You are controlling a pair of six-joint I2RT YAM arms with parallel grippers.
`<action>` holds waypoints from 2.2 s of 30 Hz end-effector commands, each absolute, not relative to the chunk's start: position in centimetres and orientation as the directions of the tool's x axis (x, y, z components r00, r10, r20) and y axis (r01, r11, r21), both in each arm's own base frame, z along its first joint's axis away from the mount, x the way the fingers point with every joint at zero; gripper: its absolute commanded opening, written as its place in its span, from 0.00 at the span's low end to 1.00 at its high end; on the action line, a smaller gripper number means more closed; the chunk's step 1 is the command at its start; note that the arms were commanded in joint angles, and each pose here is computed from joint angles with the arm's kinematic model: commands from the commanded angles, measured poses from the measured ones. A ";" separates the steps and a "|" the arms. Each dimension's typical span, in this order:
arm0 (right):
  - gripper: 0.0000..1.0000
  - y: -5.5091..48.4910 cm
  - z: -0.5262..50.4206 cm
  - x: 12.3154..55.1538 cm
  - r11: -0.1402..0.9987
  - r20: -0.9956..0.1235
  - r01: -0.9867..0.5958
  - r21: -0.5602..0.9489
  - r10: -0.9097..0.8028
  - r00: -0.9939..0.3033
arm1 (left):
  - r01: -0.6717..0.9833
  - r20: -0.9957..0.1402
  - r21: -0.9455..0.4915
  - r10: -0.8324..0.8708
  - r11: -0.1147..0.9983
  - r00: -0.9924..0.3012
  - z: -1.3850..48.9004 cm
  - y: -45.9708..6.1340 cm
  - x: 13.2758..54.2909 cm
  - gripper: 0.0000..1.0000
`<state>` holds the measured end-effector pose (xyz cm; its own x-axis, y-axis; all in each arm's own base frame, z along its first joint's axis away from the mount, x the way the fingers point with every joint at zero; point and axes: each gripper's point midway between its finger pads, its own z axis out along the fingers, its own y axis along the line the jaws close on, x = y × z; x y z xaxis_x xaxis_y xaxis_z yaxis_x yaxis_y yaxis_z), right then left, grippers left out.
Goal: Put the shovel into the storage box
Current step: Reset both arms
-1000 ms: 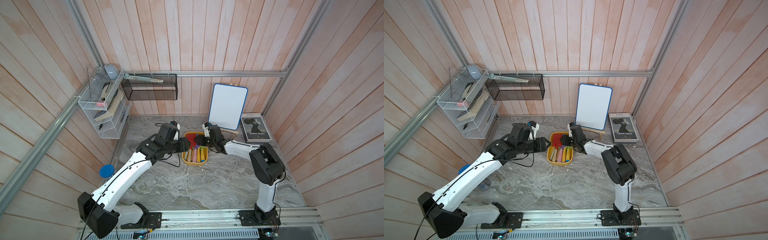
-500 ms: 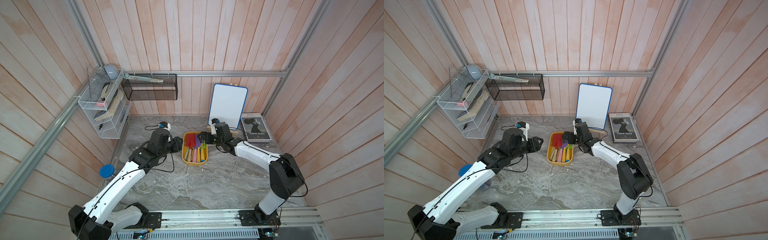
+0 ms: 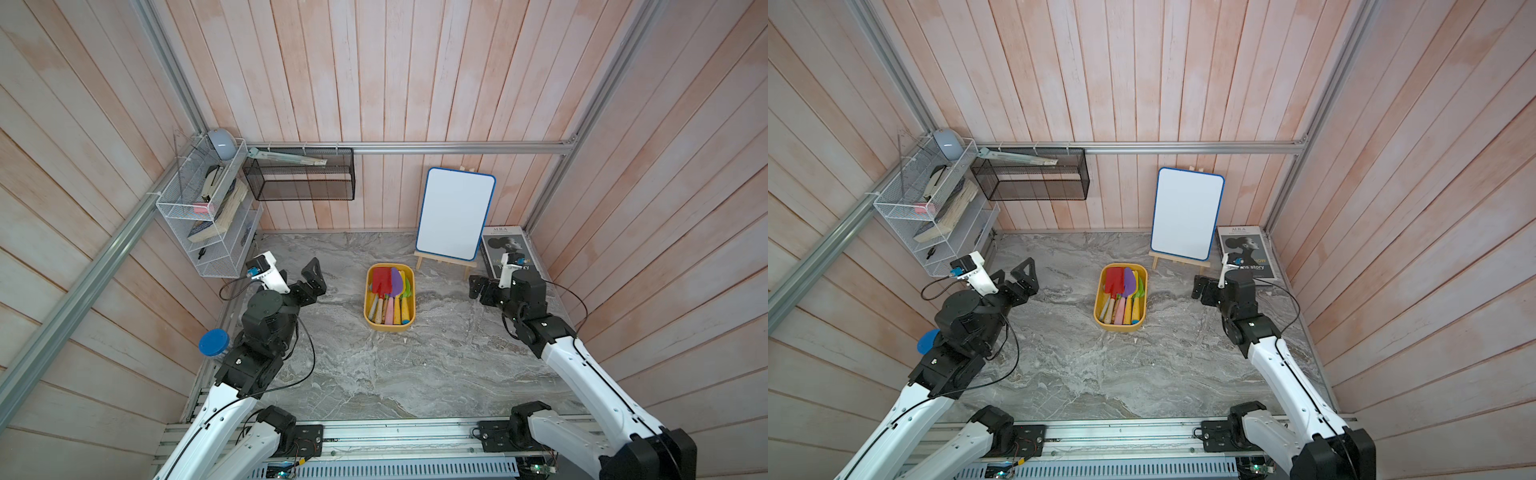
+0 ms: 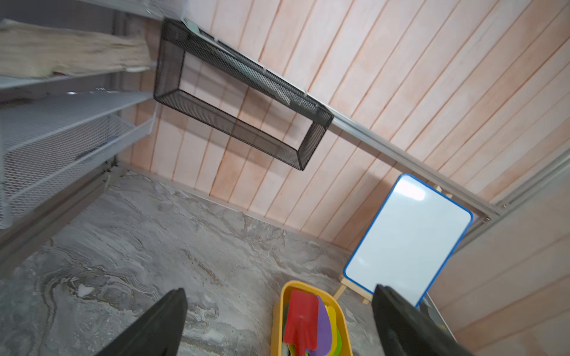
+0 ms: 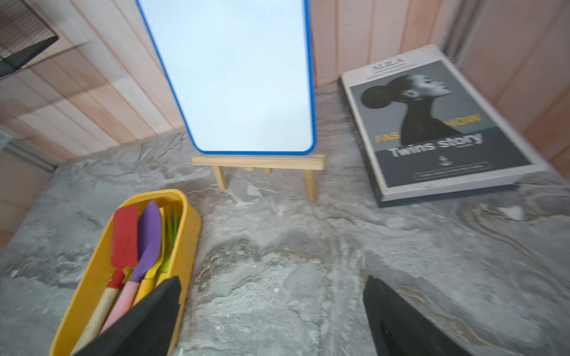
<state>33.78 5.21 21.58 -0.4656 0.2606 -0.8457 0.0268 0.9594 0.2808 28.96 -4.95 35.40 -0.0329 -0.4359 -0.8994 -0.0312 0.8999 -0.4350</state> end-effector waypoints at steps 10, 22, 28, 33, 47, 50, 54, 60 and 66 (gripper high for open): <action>0.98 -1.8 17.0 33.5 0.962 -0.863 0.197 0.192 0.260 -0.432 | -0.391 -0.995 -0.031 0.010 0.920 0.102 27.4 1.5 30.3 1.00; 0.98 -3.7 16.9 34.3 0.961 -0.916 0.201 0.188 0.246 -0.319 | -0.195 -0.997 -0.067 -0.061 0.978 0.037 17.0 2.2 33.9 1.00; 0.98 -3.6 16.5 34.3 0.971 -0.953 0.153 0.184 0.214 -0.214 | -0.154 -1.000 -0.004 -0.002 0.988 0.011 14.8 1.7 35.6 1.00; 0.98 -3.2 16.0 33.3 0.984 -0.982 0.111 0.139 0.151 -0.111 | -0.181 -0.999 -0.046 -0.047 0.982 -0.001 14.4 3.0 36.0 1.00; 0.98 -3.8 14.7 34.6 0.987 -0.993 0.114 0.114 0.115 -0.005 | -0.112 -0.994 -0.055 -0.066 0.992 -0.090 13.2 2.6 38.1 1.00; 0.98 -3.1 15.4 33.1 0.992 -0.990 0.070 0.102 0.095 0.102 | -0.112 -0.994 -0.055 -0.065 0.992 -0.089 13.2 2.6 38.1 1.00; 0.98 -2.9 12.7 37.5 0.994 -0.990 0.079 0.077 0.085 -0.115 | -0.113 -0.994 -0.051 -0.061 0.992 -0.087 13.3 2.6 38.1 1.00; 0.98 -2.3 13.0 37.4 0.994 -0.996 0.104 0.030 0.039 -0.084 | -0.115 -0.994 -0.051 -0.061 0.992 -0.087 13.3 2.6 38.1 0.99; 0.98 -2.4 13.0 37.3 0.994 -0.996 0.108 0.032 0.041 -0.085 | -0.115 -0.994 -0.049 -0.060 0.992 -0.088 13.3 2.6 38.2 1.00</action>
